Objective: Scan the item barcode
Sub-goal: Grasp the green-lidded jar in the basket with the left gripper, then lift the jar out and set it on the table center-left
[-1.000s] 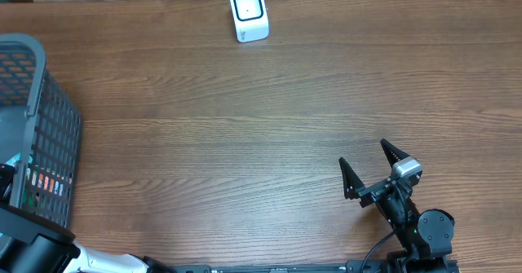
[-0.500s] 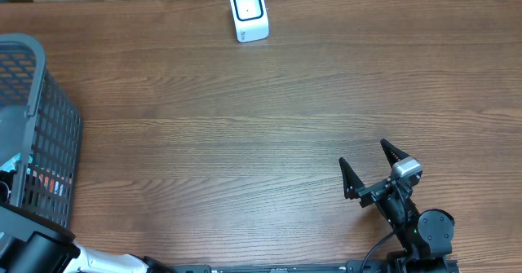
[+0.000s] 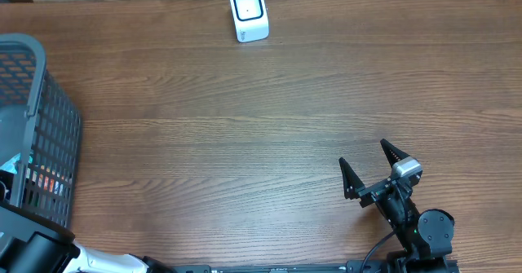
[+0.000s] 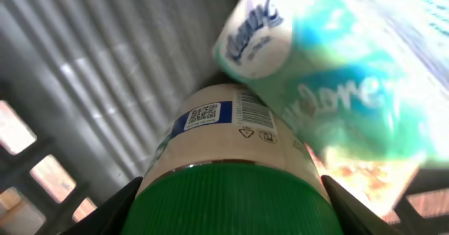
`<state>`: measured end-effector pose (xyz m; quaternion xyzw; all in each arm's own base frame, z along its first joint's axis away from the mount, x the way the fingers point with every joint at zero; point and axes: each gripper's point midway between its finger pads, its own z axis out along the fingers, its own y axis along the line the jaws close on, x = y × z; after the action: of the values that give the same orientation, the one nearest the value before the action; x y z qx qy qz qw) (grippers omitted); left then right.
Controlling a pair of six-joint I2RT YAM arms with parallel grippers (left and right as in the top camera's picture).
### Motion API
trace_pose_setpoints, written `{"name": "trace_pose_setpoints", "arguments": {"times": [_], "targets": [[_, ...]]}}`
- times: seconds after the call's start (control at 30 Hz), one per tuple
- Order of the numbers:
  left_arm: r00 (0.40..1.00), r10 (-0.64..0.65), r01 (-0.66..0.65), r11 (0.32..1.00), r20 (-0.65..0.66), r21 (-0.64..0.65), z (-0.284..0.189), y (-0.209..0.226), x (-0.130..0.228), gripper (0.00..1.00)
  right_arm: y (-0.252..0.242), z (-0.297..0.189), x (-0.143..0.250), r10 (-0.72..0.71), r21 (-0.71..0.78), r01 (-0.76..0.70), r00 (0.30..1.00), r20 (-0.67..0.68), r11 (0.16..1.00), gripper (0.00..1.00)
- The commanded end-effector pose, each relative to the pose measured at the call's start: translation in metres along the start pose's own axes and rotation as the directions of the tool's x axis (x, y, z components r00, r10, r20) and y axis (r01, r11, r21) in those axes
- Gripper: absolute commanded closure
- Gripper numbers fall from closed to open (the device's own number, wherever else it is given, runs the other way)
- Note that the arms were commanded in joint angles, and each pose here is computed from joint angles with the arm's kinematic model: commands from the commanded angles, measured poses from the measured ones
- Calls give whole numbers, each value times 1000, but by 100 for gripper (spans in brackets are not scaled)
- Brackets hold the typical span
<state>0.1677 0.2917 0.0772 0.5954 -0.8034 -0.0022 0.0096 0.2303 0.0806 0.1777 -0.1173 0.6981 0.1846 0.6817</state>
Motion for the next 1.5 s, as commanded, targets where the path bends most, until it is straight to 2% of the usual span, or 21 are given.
{"name": "trace_pose_setpoints", "arguments": {"times": [0.0,0.2,0.37,0.57,0.77,0.93,1.13,1.33,1.47], "targets": [[999,5,-6,1000,43,22,-20,-6,-14,48,2,0,2,5,-11,-5,1000,4,1000,0],[997,21,-23,999,71,33,-47,-14,-19,50,2,0,2,4,-11,-4,1000,4,1000,0],[988,47,-57,996,149,66,-85,-30,-31,48,2,0,2,5,-11,-5,1000,4,1000,0],[952,79,-126,982,297,141,-160,-60,-41,48,2,0,2,5,-11,-5,1000,4,1000,0],[893,119,-271,912,435,307,-242,-113,-22,49,2,0,2,5,-11,-5,1000,4,1000,0],[829,176,-431,806,531,405,-300,-159,17,49,2,0,2,5,-11,-5,1000,4,1000,0],[723,320,-643,636,612,426,-340,-213,98,50,2,0,2,5,-11,-5,1000,4,1000,0],[603,514,-788,500,610,358,-334,-253,185,50,2,0,2,4,-11,-4,1000,4,1000,0],[548,613,-833,461,569,306,-317,-267,224,49,2,0,2,5,-11,-5,1000,4,1000,0]]}}
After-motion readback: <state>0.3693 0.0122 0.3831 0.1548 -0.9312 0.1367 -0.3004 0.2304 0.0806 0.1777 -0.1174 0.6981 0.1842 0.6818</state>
